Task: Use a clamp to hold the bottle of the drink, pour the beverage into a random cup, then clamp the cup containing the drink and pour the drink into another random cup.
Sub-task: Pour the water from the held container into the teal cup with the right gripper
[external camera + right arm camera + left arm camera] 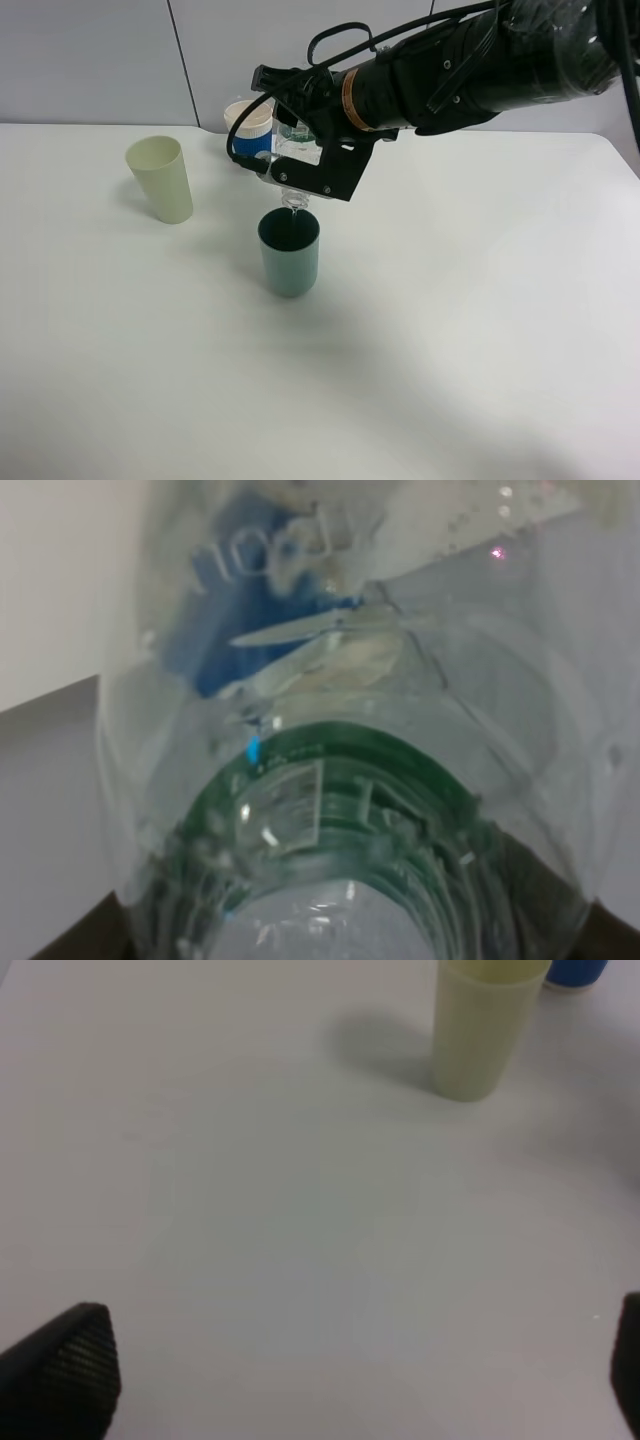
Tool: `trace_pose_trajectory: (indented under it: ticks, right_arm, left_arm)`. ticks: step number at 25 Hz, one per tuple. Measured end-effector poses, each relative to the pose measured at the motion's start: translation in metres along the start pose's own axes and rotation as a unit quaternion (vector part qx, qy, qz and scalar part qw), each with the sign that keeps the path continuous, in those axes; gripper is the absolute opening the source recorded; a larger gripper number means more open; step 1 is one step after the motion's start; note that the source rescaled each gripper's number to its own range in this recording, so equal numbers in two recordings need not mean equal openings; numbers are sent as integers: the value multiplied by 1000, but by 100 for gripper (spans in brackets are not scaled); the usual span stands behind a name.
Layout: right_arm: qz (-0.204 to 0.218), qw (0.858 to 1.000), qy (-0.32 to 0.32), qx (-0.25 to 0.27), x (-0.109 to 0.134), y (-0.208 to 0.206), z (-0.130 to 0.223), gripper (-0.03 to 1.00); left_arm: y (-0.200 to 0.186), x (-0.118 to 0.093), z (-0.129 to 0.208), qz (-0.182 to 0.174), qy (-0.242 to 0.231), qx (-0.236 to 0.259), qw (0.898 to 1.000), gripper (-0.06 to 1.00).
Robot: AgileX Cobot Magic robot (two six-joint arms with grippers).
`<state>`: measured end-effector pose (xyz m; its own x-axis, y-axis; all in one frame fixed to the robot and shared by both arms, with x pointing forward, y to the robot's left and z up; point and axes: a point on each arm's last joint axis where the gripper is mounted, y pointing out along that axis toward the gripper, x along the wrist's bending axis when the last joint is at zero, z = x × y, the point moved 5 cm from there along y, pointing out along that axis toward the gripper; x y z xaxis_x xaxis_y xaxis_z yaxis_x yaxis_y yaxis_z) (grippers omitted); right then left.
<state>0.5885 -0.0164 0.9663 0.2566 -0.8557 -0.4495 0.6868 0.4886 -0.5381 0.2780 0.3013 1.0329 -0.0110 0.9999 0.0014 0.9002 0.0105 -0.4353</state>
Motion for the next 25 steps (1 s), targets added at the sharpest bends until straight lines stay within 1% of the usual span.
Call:
trace_pose_trajectory:
  ticks: [5,15,17,20,21,23,25]
  right_arm:
    - [1,1000,-19,1,0,0,0,1]
    - [1,1000,-14,1,0,0,0,1]
    - [0,1000,13,0,0,0,0,1]
    - [-2,996,90,-2,1,0,0,1]
    - [-4,992,125,-3,2,0,0,1]
    - [-7,980,199,-5,3,0,-1,1]
    - [-10,962,271,-5,5,0,0,1]
  left_arm:
    - [0,0,0,0,0,0,1000,100]
    - [0,0,0,0,0,0,1000,100]
    - [0,0,0,0,0,0,1000,100]
    - [0,0,0,0,0,0,1000,100]
    - [0,0,0,0,0,0,1000,100]
    - [0,0,0,0,0,0,1000,100]
    - [0,0,0,0,0,0,1000,100]
